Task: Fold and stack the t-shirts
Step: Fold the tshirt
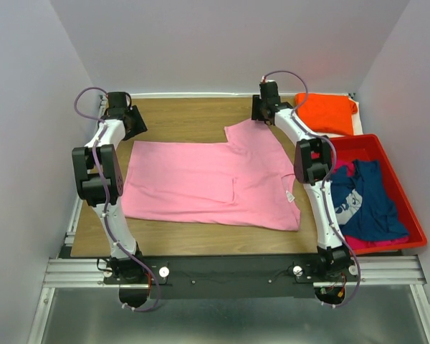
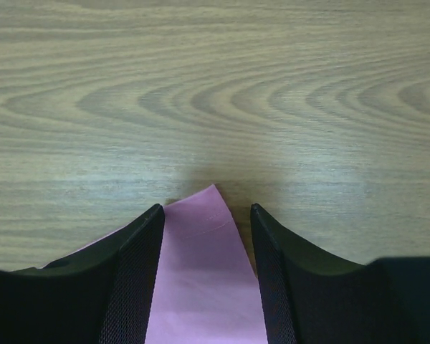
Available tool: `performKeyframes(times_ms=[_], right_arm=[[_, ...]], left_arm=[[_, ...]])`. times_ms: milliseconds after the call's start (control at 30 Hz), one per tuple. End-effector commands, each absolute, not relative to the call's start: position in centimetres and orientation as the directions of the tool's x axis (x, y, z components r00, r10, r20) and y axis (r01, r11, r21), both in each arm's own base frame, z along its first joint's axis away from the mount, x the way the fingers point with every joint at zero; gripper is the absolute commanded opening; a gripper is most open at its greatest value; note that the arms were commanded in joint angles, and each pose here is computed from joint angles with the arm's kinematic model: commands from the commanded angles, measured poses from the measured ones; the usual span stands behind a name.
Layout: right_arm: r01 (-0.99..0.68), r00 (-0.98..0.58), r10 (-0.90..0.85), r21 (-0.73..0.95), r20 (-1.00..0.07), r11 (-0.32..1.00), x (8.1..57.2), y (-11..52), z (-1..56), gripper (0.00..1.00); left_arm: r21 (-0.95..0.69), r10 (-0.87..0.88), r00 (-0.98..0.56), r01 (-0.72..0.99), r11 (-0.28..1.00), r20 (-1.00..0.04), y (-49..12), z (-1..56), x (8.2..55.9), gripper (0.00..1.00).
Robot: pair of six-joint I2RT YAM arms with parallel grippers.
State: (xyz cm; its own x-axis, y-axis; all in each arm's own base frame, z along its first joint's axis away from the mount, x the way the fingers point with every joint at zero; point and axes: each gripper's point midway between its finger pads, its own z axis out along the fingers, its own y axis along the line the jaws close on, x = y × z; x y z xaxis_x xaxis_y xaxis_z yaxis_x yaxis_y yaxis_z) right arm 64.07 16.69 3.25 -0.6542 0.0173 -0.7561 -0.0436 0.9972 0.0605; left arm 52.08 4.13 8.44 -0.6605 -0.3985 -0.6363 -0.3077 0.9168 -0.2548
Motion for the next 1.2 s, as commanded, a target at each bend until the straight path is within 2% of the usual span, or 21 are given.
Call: performKeyframes(times_ms=[0,300,433,933,1167], right_arm=[[-0.054,-0.671,0.016,0.070,-0.742,0.996,64.2,16.6,0.8,0.56],[-0.069,-0.691,0.001,0.068,-0.723,0.995,63.6,16.7,-0.2,0.40],[-0.069,-0.692,0.001,0.068,-0.722,0.995,63.5,16.7,-0.1,0.17],[-0.081,-0.698,0.000,0.078,-0.716,0.994,63.0,16.8,0.1,0.15],[-0.081,-0.701,0.001,0.081,-0.713,0.993,62.9,16.9,0.0,0.15]], left_arm=[[-0.239,-0.389,-0.650,-0.311,0.920,-0.652,4.8,8.6,52.8,0.60],[-0.192,-0.388,-0.699,-0.345,0.919,-0.601,5.4,6.0,52.3,0.59],[-0.129,-0.382,-0.713,-0.384,0.914,-0.588,6.6,4.6,52.1,0.58],[-0.086,-0.381,-0.705,-0.416,0.905,-0.599,7.8,3.5,52.7,0.50],[-0.081,-0.382,-0.717,-0.417,0.905,-0.583,7.7,2.7,52.4,0.44]])
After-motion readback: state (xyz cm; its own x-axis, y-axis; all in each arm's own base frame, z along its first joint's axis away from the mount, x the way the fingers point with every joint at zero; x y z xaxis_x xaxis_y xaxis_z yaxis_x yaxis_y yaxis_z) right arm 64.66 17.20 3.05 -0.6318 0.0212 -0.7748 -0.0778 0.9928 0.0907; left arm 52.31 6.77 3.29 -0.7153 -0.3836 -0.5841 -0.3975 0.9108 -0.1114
